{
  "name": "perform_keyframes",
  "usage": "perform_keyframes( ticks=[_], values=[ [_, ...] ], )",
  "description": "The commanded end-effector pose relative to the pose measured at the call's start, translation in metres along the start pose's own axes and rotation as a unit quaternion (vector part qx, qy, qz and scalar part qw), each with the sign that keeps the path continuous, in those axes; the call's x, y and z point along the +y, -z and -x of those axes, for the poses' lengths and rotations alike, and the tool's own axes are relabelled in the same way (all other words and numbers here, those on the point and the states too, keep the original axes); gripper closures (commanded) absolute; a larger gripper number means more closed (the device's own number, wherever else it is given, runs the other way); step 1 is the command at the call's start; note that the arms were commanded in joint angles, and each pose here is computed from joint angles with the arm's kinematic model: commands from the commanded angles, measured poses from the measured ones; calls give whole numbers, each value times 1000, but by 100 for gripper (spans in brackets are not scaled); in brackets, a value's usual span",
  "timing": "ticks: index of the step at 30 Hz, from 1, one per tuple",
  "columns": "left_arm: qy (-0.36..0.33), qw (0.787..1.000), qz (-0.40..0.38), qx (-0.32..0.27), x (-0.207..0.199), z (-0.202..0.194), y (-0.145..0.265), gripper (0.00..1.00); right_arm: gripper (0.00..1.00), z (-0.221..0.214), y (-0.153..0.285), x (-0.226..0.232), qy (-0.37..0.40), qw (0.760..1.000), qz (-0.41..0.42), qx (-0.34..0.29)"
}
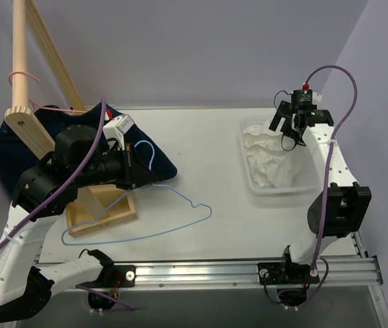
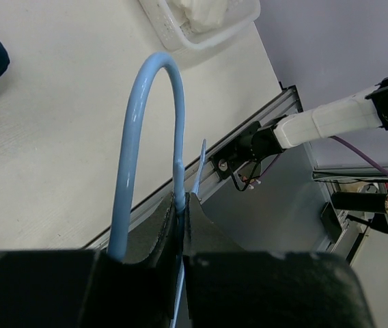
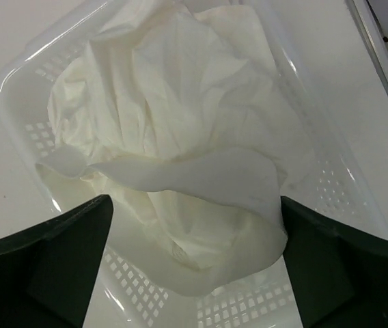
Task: Remove the skirt from the hanger
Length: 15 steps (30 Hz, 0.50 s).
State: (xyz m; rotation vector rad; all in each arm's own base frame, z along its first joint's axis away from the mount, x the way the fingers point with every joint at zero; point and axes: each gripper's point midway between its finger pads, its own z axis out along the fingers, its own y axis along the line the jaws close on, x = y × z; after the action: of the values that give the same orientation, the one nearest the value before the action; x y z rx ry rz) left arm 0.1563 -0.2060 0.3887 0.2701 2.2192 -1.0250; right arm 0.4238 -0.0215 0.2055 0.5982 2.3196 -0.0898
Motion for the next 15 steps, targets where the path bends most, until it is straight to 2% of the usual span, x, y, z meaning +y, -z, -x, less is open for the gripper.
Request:
perform_keyframes(
  ticks=[1,4,7,12,15],
  values=[
    [-13,1000,-2,-10,-2,4,5,98,0,27,37,-10,13,999,-22,-36],
    [-20,1000,4,-8,1,4,3,98,0,33,55,-4,2,999,4,-41],
    [-25,1000,9,-7,2,5,1,98,0,25,74,14,-3,997,72,-25],
    [-33,999,5,-5,2,9,-6,98,0,5,116,49,2,977,214,2],
    [-35,999,2,0,0,12,-11,98,0,0,152,62,1,958,285,-10]
  ],
)
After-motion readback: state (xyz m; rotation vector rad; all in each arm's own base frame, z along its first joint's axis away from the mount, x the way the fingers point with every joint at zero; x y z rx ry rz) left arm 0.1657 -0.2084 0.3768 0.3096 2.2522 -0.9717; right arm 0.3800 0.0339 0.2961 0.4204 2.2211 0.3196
